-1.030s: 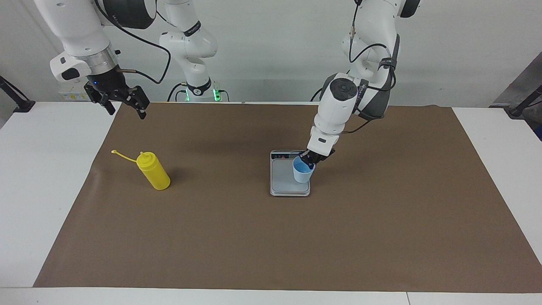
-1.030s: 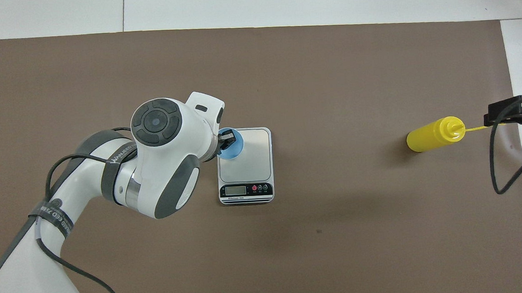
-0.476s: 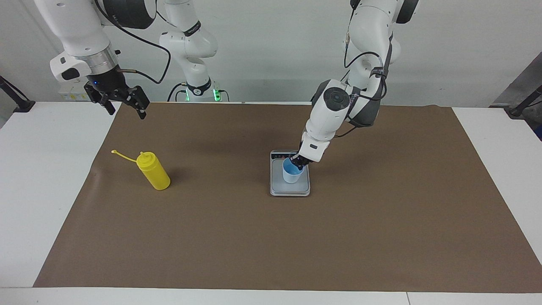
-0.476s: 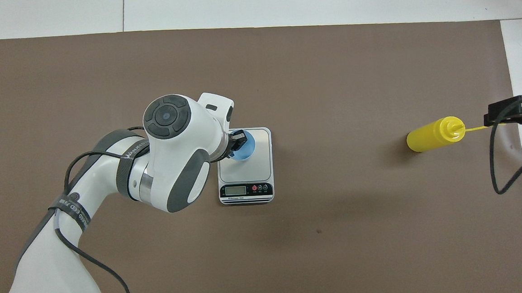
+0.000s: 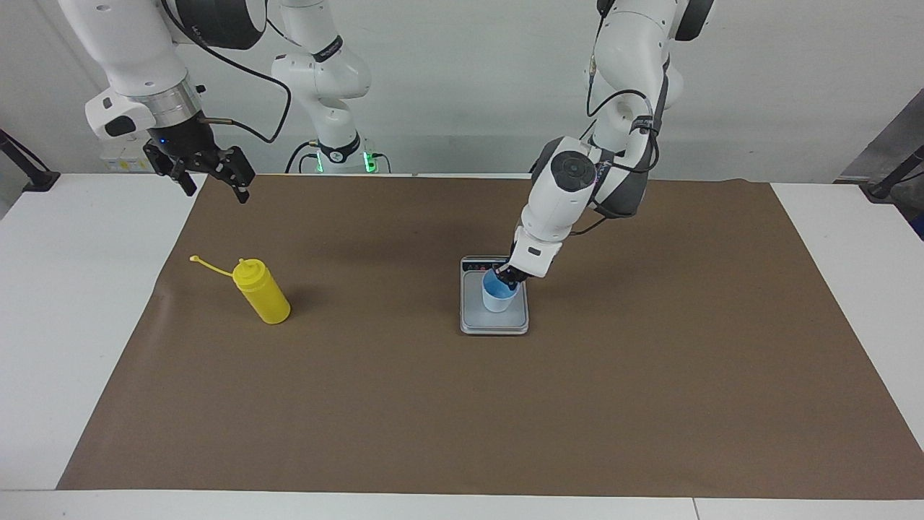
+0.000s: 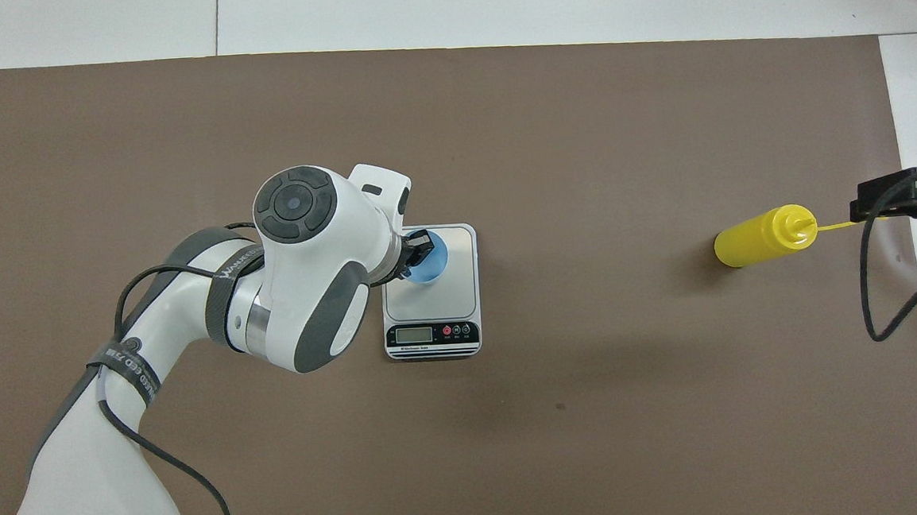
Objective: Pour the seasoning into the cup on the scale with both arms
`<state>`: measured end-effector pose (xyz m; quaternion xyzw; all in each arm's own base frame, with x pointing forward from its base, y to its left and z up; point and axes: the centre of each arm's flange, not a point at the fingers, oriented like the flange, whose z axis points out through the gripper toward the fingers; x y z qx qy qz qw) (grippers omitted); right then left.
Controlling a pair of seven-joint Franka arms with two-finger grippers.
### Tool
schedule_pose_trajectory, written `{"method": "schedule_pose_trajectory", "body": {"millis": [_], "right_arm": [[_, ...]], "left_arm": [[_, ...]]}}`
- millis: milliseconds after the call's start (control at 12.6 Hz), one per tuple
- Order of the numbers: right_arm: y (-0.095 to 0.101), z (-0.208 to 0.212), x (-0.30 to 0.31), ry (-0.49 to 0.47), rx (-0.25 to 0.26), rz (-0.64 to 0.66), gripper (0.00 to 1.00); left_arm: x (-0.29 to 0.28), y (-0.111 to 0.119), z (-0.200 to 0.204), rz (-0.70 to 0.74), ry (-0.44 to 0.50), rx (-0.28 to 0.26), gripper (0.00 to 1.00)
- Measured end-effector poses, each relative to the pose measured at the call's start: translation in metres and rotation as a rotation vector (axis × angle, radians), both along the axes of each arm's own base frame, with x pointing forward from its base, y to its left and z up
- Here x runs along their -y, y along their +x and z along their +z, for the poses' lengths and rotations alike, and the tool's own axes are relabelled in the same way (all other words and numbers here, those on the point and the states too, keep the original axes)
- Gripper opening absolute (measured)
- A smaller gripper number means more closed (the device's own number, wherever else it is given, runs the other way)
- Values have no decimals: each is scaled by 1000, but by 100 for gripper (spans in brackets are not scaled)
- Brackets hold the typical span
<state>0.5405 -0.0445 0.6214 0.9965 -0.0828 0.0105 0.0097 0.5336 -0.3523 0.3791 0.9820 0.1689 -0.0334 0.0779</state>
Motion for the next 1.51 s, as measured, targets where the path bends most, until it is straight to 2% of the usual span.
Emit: {"method": "schedule_pose_trajectory", "body": {"millis": [238,317,396,476,793,1189,1506], "right_arm": [[0,0,0,0,0,0,100],[0,0,0,0,0,0,100],[0,0,0,0,0,0,100],[0,-1,0,0,-3,0,100],[-1,-3,7,1,-9,-2,100],[-3,-9,17,2,-21,15,100],[-2,-10,17,1,-21,39,100]], "left_arm": [[2,-2,-1,-8,4,0,6],[5,-4,-2,-14,7,-1,11],[8,-5,-3,-22,12,0,23],[8,-6,-3,-27,16,1,30],[10,-4,11,-43,38,-23,43],[13,4,62,-68,69,-71,43],[-5,19,105,-59,108,-60,44]]}}
